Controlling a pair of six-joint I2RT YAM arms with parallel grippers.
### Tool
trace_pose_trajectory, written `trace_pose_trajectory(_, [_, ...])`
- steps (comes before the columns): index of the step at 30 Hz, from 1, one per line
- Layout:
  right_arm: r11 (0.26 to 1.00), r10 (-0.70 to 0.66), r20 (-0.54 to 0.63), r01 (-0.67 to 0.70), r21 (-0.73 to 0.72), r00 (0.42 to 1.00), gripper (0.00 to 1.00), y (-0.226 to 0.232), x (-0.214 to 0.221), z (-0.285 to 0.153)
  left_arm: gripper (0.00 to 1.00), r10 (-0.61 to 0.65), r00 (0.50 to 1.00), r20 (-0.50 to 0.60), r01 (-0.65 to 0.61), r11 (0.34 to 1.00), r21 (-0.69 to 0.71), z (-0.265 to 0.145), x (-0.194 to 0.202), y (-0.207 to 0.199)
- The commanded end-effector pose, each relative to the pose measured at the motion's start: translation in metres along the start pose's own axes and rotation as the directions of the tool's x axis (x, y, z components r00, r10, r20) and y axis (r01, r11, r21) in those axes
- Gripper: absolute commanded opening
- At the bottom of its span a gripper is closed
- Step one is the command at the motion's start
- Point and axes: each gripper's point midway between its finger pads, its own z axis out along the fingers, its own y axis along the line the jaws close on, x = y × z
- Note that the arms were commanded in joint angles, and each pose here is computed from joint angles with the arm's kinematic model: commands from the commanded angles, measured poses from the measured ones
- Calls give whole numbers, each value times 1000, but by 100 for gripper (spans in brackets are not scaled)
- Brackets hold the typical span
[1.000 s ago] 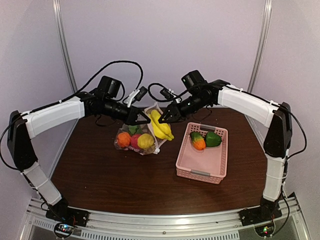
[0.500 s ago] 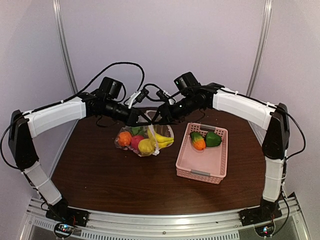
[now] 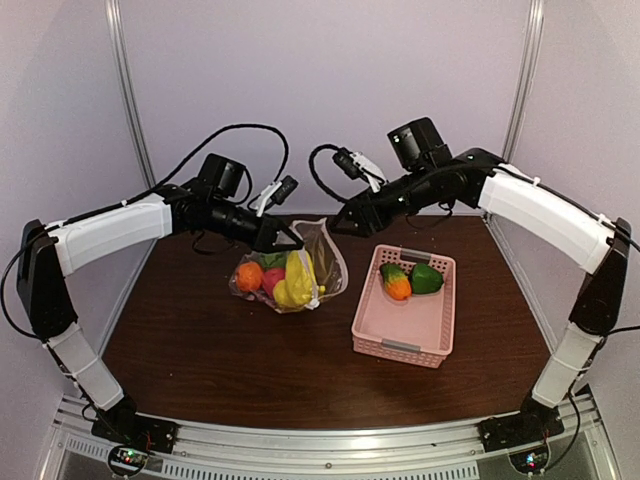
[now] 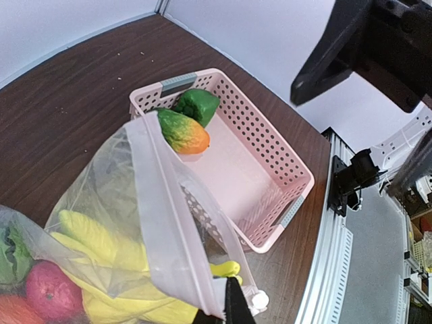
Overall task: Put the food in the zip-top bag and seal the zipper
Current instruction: Place the fake fruit in the zipper food storage bag, then adjust the zipper food storage bag at the center of the board.
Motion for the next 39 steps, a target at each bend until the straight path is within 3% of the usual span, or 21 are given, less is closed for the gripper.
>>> trace_pose_trajectory(1, [947,-66,-124,102,305,990,61,-63,48,4,0,49,996,81,-48,999,-12,-18,-24,-10])
trace_pose_trajectory(4, [961,-36,-168,80,265,985,59,-64,73,23,0,56,995,89,-54,998,-17,-21,-26,-11])
trace_pose_trajectory(11, [974,24,-185,19,226,983,49,-69,72,54,0,70,992,101,-66,997,-42,-26,-30,-11])
trace_pose_trajectory(12, [975,26,-189,18,223,982,45,-70,72,58,0,73,992,103,-68,997,-48,-27,-30,-11])
trace_pose_trajectory(15, [976,26,-199,19,217,980,13,-72,68,62,0,78,991,106,-72,995,-64,-29,-31,-11])
trace_pose_trajectory(17, [979,-1,-186,39,201,983,0,-68,54,58,0,85,990,114,-76,994,-77,-33,-33,-11])
trace_pose_trajectory(24, [992,-82,-58,87,87,995,0,-38,1,36,0,92,983,158,-75,991,-110,-48,-43,-7])
trace_pose_trajectory(30, [996,-74,-81,77,40,994,0,-35,2,42,0,71,975,211,-52,994,-97,-72,-56,-2])
trace_pose_trajectory(36, [991,-126,-9,126,41,992,0,-30,-27,34,0,92,923,374,-29,985,-171,-126,-76,12])
trace_pose_trajectory(39, [990,-133,4,134,-49,991,0,-18,-35,34,0,7,949,315,12,998,-59,-104,-66,15])
